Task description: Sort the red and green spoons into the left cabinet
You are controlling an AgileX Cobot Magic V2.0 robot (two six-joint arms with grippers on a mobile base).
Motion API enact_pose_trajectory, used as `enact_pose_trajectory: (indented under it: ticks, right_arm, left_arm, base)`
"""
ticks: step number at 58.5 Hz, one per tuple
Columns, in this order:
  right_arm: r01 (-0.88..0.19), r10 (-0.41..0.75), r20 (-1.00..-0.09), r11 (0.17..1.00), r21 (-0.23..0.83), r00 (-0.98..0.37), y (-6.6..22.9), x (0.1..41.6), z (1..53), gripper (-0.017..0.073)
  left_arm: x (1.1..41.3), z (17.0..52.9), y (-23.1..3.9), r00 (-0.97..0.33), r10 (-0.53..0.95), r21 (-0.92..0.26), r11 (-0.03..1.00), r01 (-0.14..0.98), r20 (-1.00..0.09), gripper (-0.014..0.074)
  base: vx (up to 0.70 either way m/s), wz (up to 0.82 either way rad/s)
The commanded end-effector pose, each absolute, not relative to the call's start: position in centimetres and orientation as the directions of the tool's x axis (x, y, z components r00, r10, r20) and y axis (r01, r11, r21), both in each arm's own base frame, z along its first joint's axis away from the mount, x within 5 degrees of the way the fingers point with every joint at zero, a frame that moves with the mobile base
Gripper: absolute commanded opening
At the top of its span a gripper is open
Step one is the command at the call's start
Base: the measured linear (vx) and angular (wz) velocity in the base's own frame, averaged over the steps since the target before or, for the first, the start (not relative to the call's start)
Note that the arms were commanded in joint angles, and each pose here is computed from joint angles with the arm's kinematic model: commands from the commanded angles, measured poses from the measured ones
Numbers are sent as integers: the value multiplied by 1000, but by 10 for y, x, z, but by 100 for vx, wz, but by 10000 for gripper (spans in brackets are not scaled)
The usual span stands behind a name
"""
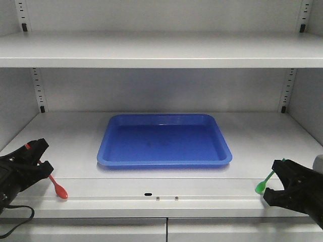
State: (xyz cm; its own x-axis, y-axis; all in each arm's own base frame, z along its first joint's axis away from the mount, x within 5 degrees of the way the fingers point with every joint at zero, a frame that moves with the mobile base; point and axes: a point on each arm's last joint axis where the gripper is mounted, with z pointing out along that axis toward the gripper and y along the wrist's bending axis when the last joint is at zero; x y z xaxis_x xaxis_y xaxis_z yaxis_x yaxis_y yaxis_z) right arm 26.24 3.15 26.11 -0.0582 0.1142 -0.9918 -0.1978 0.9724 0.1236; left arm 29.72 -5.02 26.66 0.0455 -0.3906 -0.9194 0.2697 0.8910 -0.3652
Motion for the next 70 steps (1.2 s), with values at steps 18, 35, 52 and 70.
enact_pose_trajectory:
  ticks: [18, 35, 52, 70]
  right_arm:
    - [-266, 66, -981, 964, 15, 184, 36, 260, 292, -5]
    - [-375, 98, -972, 927, 11, 215, 50, 319, 331, -5]
    - [-528, 104, -980, 849, 0, 167, 95, 380, 323, 8]
    - [-511, 59, -997, 859, 22, 57, 139, 436, 304, 145]
  left_arm:
    - [288, 306, -52, 296, -442, -310, 862, 400, -847, -3]
    - [326, 354, -77, 257, -432, -228, 793, 565, -865, -3]
    - [389, 345, -126, 110, -492, -331, 717, 613, -863, -3]
    - [434, 316, -155, 59, -479, -348, 712, 611, -876, 72]
  base:
    - [0, 0]
    - [0, 0]
    - [0, 0]
    - [0, 0]
